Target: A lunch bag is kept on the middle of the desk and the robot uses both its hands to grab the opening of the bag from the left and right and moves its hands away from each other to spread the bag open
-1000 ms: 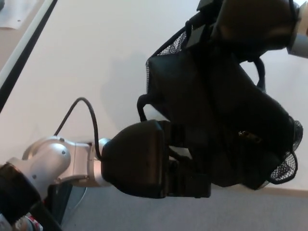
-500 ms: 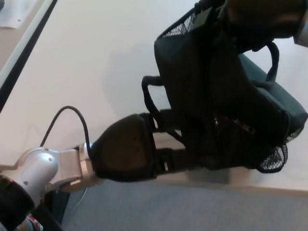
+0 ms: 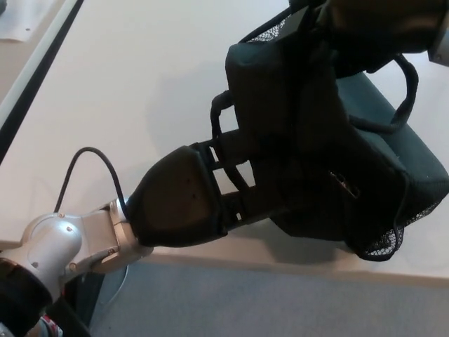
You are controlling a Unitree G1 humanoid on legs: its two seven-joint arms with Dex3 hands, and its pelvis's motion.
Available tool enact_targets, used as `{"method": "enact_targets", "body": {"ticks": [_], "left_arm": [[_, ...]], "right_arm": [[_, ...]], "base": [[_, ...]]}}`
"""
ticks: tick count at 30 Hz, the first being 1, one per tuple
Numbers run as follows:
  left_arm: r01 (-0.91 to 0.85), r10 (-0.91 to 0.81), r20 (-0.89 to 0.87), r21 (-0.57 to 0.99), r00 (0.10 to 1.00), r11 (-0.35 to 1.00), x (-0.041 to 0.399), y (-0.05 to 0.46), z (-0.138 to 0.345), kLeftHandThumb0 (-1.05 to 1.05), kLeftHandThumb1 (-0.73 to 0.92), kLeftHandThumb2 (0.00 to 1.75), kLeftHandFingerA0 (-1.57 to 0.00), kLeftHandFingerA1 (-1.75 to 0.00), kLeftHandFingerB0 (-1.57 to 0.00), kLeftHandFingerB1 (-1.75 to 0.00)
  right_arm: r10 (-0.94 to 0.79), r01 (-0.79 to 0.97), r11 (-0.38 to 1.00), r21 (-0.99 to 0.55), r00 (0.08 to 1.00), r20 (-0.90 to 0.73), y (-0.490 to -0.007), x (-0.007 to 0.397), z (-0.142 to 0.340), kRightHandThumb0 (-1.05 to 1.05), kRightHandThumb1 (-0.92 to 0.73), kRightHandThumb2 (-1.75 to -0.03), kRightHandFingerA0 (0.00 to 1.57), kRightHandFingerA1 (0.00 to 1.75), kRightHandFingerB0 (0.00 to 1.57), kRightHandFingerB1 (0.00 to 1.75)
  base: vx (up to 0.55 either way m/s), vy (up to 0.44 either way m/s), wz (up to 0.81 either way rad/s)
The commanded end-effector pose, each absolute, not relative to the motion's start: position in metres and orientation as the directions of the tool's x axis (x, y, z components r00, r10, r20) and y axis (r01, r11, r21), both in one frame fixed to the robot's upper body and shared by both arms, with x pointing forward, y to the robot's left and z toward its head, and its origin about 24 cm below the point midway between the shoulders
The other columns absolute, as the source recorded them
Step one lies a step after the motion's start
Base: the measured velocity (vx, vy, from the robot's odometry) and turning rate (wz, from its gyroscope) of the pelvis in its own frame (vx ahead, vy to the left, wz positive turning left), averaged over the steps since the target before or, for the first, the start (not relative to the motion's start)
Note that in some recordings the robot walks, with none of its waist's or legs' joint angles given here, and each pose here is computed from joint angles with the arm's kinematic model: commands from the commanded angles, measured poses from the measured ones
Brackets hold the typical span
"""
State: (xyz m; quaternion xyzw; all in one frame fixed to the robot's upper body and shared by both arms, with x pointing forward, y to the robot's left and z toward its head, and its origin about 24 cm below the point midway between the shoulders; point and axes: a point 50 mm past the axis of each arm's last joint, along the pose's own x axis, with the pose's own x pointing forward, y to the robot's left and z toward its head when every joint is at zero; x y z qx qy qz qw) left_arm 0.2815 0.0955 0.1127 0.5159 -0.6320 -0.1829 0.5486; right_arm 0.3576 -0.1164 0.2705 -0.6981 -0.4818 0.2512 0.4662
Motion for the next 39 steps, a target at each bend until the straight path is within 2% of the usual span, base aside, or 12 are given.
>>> {"method": "enact_targets", "body": {"ticks": [1,2,3,6,9,10,14,15,25,27,29,39], "left_arm": [[-0.442,-0.85,0.494,0.814,0.183,0.377,0.282,0.09,0.112,-0.02,0.42,0.73,-0.74,-0.5,-0.7,-0.47],[-0.446,-0.852,0.492,0.813,0.18,0.375,0.283,0.089,0.112,-0.21,0.39,0.54,-1.04,-0.6,-1.0,-0.59],[-0.456,-0.853,0.493,0.807,0.17,0.375,0.283,0.087,0.112,-0.29,0.38,0.55,-1.21,-1.1,-1.17,-0.75],[-0.465,-0.854,0.491,0.805,0.173,0.369,0.286,0.083,0.109,-0.24,0.22,1.01,-1.36,-1.34,-1.22,-1.19],[-0.438,-0.841,0.506,0.811,0.193,0.388,0.288,0.081,0.107,-0.24,0.21,1.1,-1.39,-1.43,-1.28,-1.31],[-0.423,-0.837,0.507,0.817,0.204,0.392,0.288,0.08,0.108,-0.24,0.17,1.34,-1.17,-1.72,-1.07,-1.61],[-0.395,-0.839,0.483,0.842,0.249,0.368,0.286,0.079,0.109,-0.28,0.27,1.19,-1.41,-1.52,-1.32,-1.45],[-0.39,-0.838,0.482,0.845,0.255,0.367,0.284,0.079,0.11,-0.28,0.24,1.32,-1.17,-1.75,-1.09,-1.65],[-0.493,-0.747,0.542,0.805,0.385,0.33,0.302,0.143,0.135,-0.19,0.19,1.28,-1.03,-1.75,-0.9,-1.69],[-0.519,-0.7,0.569,0.792,0.432,0.323,0.309,0.166,0.144,-0.21,0.2,1.07,-1.26,-1.4,-1.17,-1.35],[-0.539,-0.655,0.6,0.774,0.459,0.331,0.312,0.182,0.15,-0.18,0.21,1.23,-0.98,-1.75,-0.83,-1.74],[-0.585,-0.584,0.611,0.766,0.535,0.266,0.304,0.226,0.162,-0.11,0.3,1.03,-0.97,-1.74,-0.97,-1.5]], "right_arm": [[0.911,0.448,-0.035,-0.893,0.381,0.155,-0.111,0.355,0.277,-0.37,-0.6,-0.6,0.92,1.42,0.85,1.02],[0.911,0.451,-0.03,-0.892,0.379,0.161,-0.11,0.354,0.278,-0.36,-0.6,-0.62,0.89,1.43,0.85,1.02],[0.911,0.45,-0.029,-0.892,0.38,0.162,-0.11,0.354,0.279,-0.37,-0.59,-0.61,0.89,1.42,0.85,1.01],[0.908,0.457,-0.026,-0.889,0.383,0.17,-0.109,0.354,0.283,-0.38,-0.6,-0.61,0.89,1.41,0.86,0.97],[0.908,0.46,-0.015,-0.888,0.379,0.181,-0.108,0.352,0.286,-0.39,-0.61,-0.61,0.88,1.43,0.84,1.05],[0.906,0.454,-0.016,-0.891,0.383,0.18,-0.107,0.352,0.287,-0.39,-0.62,-0.62,0.88,1.43,0.84,1.04],[0.906,0.457,-0.012,-0.889,0.382,0.184,-0.106,0.35,0.29,-0.4,-0.64,-0.62,0.88,1.43,0.83,1.04],[0.907,0.455,0.003,-0.89,0.375,0.195,-0.107,0.349,0.29,-0.39,-0.62,-0.62,0.89,1.42,0.85,1.02],[0.893,0.411,0.094,-0.907,0.368,0.259,-0.143,0.333,0.271,-0.37,-0.62,-0.63,0.87,1.5,0.82,1.16],[0.875,0.384,0.137,-0.913,0.385,0.293,-0.159,0.328,0.259,-0.33,-0.57,-0.61,0.85,1.54,0.76,1.29],[0.855,0.349,0.173,-0.921,0.411,0.316,-0.172,0.325,0.246,-0.34,-0.6,-0.62,0.82,1.61,0.7,1.41],[0.615,0.196,0.383,-0.903,0.676,0.407,-0.239,0.312,0.158,-0.3,-0.63,-0.6,0.8,1.61,0.7,1.43]], "base": [[0.0,0.0,0.0],[0.0,0.0,0.0],[0.0,0.0,0.0],[0.0,0.0,0.0],[0.0,0.0,0.0],[0.0,0.0,0.0],[0.0,0.0,0.0],[0.0,0.0,0.0],[0.0,0.0,0.0],[0.0,0.0,0.0],[0.0,0.0,0.0],[0.0,0.0,0.0]]}}
